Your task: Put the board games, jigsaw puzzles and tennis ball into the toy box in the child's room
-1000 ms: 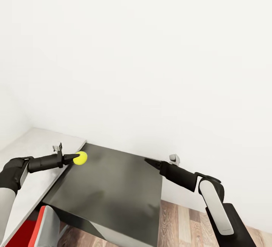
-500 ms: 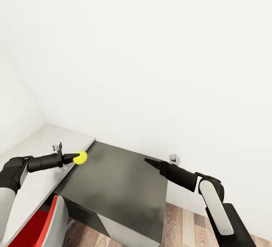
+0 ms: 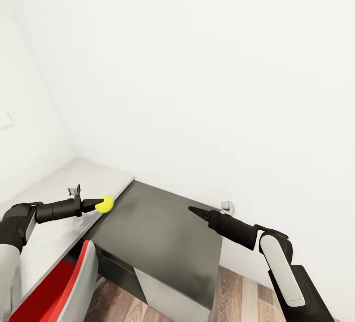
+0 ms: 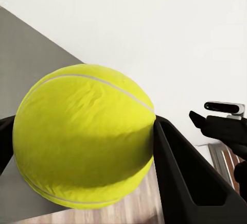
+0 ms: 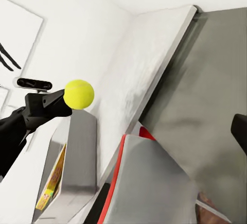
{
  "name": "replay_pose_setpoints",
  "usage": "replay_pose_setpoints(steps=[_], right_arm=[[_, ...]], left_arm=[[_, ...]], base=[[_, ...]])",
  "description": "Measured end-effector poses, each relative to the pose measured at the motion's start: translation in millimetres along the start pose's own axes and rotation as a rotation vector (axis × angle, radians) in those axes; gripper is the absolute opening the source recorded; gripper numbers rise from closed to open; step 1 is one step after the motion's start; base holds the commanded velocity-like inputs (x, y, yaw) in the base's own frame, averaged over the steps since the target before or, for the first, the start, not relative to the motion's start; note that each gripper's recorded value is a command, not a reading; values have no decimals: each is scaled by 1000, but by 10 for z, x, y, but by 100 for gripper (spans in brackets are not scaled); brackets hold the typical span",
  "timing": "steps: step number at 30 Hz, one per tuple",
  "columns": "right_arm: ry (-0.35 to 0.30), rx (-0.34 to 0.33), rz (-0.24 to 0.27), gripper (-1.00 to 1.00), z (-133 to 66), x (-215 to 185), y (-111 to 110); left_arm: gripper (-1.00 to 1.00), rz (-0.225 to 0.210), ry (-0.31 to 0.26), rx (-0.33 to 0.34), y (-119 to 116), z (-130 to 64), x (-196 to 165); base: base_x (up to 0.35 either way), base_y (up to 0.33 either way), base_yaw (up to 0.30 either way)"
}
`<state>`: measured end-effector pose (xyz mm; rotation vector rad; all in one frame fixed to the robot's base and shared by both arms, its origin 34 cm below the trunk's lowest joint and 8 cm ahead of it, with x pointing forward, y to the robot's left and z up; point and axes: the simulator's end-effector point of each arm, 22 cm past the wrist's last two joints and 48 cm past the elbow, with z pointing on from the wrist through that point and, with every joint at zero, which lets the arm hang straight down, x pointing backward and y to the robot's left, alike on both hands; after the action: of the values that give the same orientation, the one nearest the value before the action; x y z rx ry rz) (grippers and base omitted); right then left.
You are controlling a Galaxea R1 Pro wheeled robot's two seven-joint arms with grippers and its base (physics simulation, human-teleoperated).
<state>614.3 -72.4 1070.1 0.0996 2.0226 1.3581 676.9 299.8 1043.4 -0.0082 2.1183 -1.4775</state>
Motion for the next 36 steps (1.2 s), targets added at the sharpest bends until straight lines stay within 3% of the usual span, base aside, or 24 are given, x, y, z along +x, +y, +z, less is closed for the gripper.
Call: replay_pose_setpoints(steps=[36], right_arm=[[-23, -14, -46, 100, -78, -97, 218]], left_arm=[[-100, 50, -21, 16, -266, -87, -105]], base=[[0, 33, 181]])
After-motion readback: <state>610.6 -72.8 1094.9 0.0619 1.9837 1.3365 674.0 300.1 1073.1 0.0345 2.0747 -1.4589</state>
